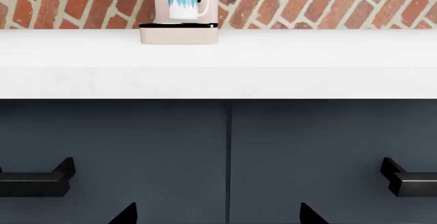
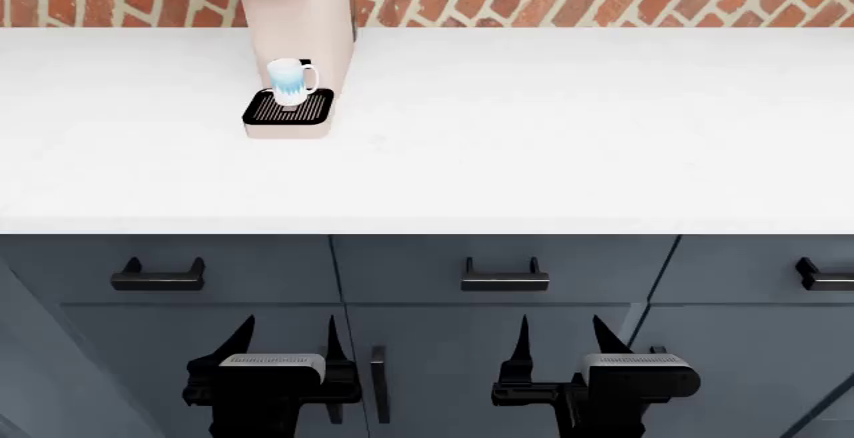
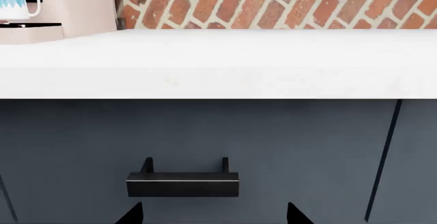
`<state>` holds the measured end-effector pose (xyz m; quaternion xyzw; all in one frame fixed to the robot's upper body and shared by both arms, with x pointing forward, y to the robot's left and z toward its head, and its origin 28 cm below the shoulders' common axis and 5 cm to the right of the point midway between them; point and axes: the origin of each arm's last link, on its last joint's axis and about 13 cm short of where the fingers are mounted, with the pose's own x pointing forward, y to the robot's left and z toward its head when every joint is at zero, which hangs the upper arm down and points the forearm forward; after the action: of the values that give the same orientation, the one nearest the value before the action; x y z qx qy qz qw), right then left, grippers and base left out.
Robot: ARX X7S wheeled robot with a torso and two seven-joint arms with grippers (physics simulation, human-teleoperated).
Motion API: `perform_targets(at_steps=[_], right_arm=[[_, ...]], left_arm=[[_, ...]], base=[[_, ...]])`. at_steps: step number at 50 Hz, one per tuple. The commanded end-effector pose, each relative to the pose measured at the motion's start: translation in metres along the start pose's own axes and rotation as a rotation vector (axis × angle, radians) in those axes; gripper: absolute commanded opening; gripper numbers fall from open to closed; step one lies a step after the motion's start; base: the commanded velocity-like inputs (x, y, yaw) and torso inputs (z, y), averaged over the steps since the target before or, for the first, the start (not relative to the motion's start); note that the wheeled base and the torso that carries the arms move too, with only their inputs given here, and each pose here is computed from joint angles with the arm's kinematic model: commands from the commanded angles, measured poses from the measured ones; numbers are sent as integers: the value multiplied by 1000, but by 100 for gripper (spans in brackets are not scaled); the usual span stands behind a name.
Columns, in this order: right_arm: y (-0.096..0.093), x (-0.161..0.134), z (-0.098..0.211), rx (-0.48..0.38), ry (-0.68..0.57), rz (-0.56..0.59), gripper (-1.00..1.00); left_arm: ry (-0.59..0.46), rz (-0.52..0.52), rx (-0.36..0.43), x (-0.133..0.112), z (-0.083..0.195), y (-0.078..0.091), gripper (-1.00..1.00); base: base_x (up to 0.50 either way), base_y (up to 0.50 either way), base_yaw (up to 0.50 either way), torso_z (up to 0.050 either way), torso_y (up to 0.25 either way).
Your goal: Press the button on the coffee machine to serve coffee.
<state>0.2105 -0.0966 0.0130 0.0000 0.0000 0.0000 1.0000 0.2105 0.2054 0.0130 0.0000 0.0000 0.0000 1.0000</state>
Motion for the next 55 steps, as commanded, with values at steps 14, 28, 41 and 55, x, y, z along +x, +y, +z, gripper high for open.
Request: perform_targets(at_steps=[14, 28, 41, 55], right_arm=[[1, 0, -3, 24, 45, 34, 100], [0, -1, 0, 41, 5, 18, 100], [0, -1, 0, 43, 13, 19, 100], [-1, -1, 0, 51, 7, 1, 100]], left_arm=[[-4, 9, -2, 1, 1, -2, 100], [-4, 11, -8, 1, 1, 0, 100], [-9, 4, -9, 0, 1, -1, 100], [-3, 4, -3, 1, 0, -1, 100]], base=[[0, 4, 0, 0, 0], [105, 474, 0, 0, 0], [108, 500, 0, 0, 0], [0, 194, 0, 0, 0]])
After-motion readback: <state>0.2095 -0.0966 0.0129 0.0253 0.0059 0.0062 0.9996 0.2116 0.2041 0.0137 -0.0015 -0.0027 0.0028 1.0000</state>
